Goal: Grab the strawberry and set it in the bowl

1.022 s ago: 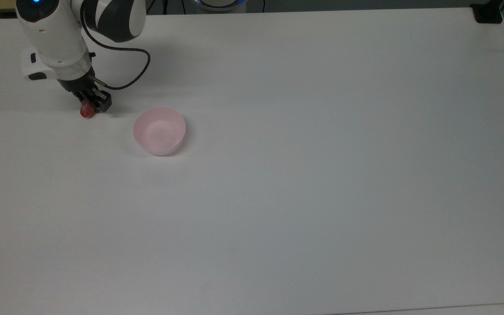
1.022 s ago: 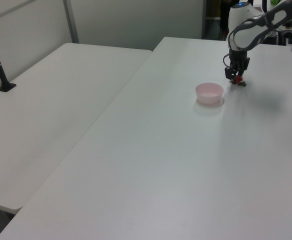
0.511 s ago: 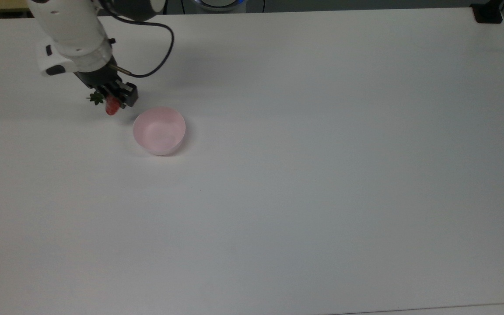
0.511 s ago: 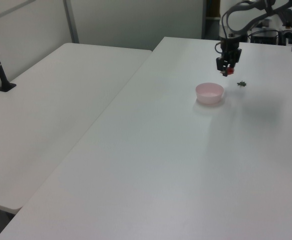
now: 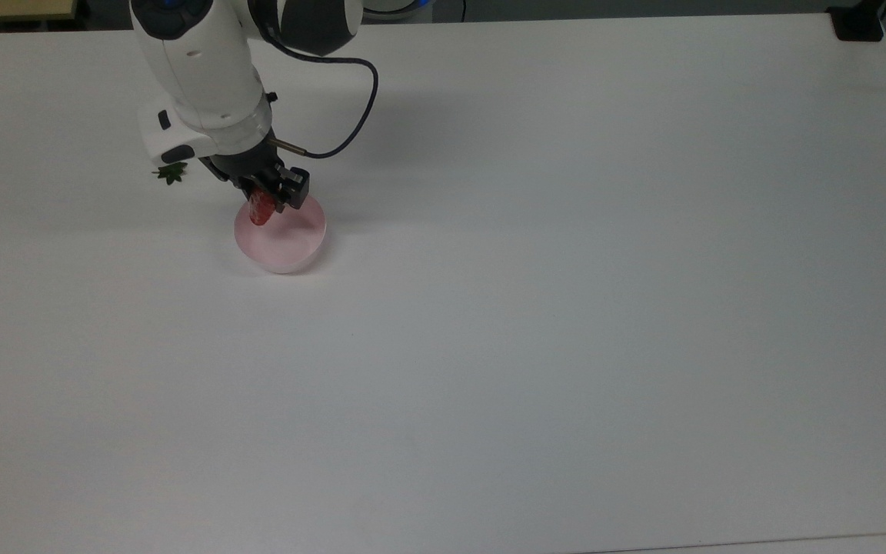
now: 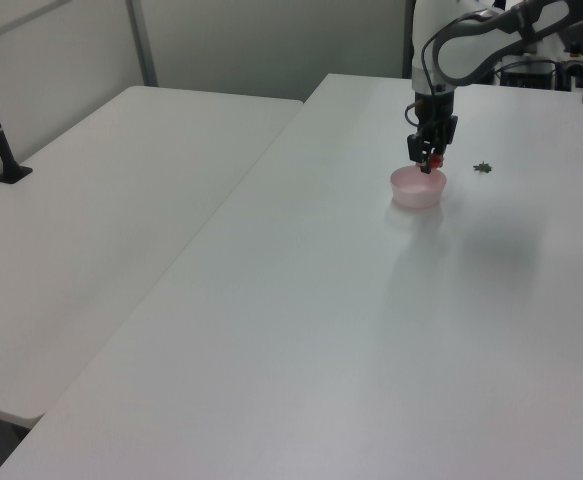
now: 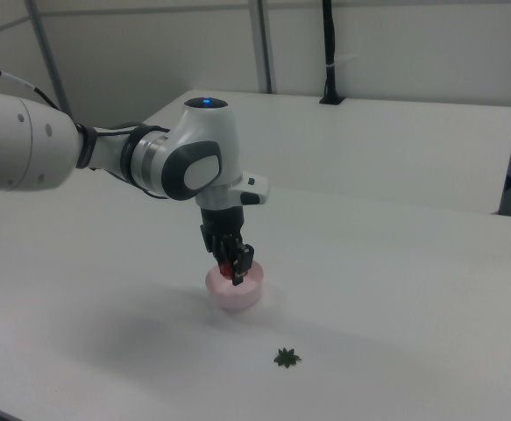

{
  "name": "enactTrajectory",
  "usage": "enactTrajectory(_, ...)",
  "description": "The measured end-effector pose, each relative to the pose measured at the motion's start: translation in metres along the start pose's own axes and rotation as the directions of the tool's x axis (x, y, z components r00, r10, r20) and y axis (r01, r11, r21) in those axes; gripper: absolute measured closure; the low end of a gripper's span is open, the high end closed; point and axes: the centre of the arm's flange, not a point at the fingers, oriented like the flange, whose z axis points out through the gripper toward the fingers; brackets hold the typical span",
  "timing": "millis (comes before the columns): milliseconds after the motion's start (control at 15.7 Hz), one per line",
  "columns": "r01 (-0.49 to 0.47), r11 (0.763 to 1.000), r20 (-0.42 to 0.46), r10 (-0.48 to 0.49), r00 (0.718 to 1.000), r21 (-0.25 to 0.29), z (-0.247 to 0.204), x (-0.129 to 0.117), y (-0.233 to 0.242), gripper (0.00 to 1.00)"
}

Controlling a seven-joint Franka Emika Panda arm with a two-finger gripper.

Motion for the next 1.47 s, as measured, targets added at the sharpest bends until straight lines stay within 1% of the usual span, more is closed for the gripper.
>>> enactTrajectory(192,-0.014,1.000,0.003,0.014,1.000,0.015,0.003,0.001,-0.002,0.56)
enactTrajectory(256,-0.031,0.999,-0.008,0.032,0.999,0.028,0.003,0.003,-0.003,0.48)
enactTrajectory(319,-0.053,0.998,-0.022,0.054,0.998,0.042,0.002,0.006,-0.004,0.38)
enactTrajectory(447,-0.085,0.995,-0.040,0.087,0.995,0.052,0.001,0.010,-0.011,0.18)
enactTrajectory(575,-0.096,0.994,-0.064,0.099,0.993,0.061,-0.009,0.015,-0.018,0.01)
enactTrajectory(703,-0.100,0.992,-0.091,0.106,0.990,0.071,-0.031,0.021,-0.020,0.00)
enactTrajectory(767,-0.100,0.992,-0.089,0.106,0.990,0.070,-0.044,0.022,-0.020,0.00)
enactTrajectory(958,-0.098,0.993,-0.071,0.103,0.992,0.066,-0.103,0.013,-0.017,0.00)
enactTrajectory(1086,-0.096,0.993,-0.063,0.100,0.993,0.064,-0.146,-0.003,-0.013,0.00)
enactTrajectory(1214,-0.090,0.994,-0.055,0.094,0.994,0.061,-0.183,-0.026,-0.010,0.00)
enactTrajectory(1470,-0.052,0.997,-0.060,0.056,0.997,0.060,-0.238,-0.071,-0.020,0.00)
